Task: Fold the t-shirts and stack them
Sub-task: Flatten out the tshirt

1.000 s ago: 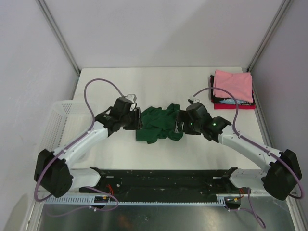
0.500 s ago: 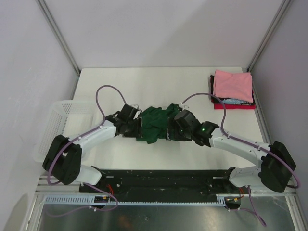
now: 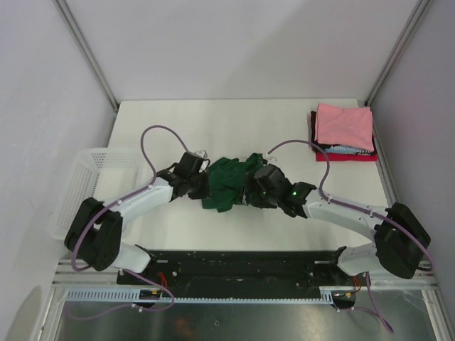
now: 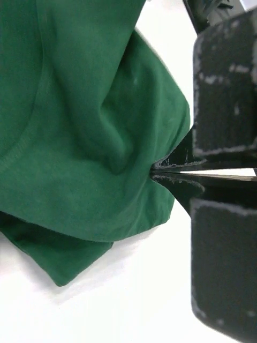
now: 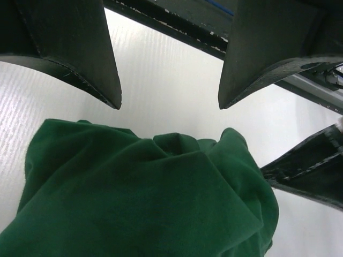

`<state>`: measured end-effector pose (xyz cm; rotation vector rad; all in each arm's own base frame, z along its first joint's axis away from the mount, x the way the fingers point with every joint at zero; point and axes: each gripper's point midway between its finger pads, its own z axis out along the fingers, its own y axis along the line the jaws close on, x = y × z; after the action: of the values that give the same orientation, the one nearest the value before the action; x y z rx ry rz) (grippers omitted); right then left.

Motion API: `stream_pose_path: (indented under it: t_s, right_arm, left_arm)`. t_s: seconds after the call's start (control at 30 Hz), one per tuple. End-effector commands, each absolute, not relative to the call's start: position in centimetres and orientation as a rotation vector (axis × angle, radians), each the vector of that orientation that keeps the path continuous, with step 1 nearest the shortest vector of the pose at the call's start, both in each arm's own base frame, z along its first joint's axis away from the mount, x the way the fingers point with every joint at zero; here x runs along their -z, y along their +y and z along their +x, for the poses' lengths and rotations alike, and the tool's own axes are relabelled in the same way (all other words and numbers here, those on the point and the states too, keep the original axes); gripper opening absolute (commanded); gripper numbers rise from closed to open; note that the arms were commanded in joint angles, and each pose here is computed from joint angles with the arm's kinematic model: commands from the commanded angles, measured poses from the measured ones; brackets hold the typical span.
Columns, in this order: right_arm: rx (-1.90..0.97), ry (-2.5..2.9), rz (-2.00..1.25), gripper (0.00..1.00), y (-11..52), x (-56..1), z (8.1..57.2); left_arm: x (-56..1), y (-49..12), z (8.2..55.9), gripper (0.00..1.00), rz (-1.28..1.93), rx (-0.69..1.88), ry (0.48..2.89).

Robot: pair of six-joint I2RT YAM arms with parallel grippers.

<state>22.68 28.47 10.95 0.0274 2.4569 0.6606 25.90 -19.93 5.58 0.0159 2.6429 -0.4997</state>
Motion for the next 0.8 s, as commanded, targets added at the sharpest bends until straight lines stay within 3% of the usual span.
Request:
stream_pose_path:
  t_s: [0.0, 0.23, 0.4, 0.53, 0.6, 0.77]
  right_arm:
    - [-0.688, 2.406, 0.086, 0.77, 29.7, -10.6, 23.7]
    - [-0.709, 2.39, 0.107, 0.76, 31.2, -9.9, 23.6]
    - [-0.69, 2.389, 0.121, 0.75, 32.0, -8.5, 24.0]
    - [-0.669, 2.35, 0.122, 0.69, 32.2, -8.1, 25.2]
    - [-0.655, 2.334, 0.127, 0.59, 32.1, -8.2, 25.8]
    - [-0.619, 2.294, 0.149, 0.08, 31.1, -9.9, 27.2]
  left_arm:
    - [-12.8, -21.5, 28.1, 0.01, 0.017, 0.638, 2.411]
    - [-17.1, -19.9, 28.5, 0.0, -0.01, 0.569, 2.331]
    - [-14.1, -18.7, 27.6, 0.21, -0.056, 0.51, 2.417]
    - [-12.4, -18.1, 26.9, 0.34, -0.06, 0.48, 2.454]
    - [-11.7, -17.8, 26.6, 0.4, -0.052, 0.464, 2.47]
    - [-8.7, -17.2, 25.4, 0.49, -0.042, 0.436, 2.537]
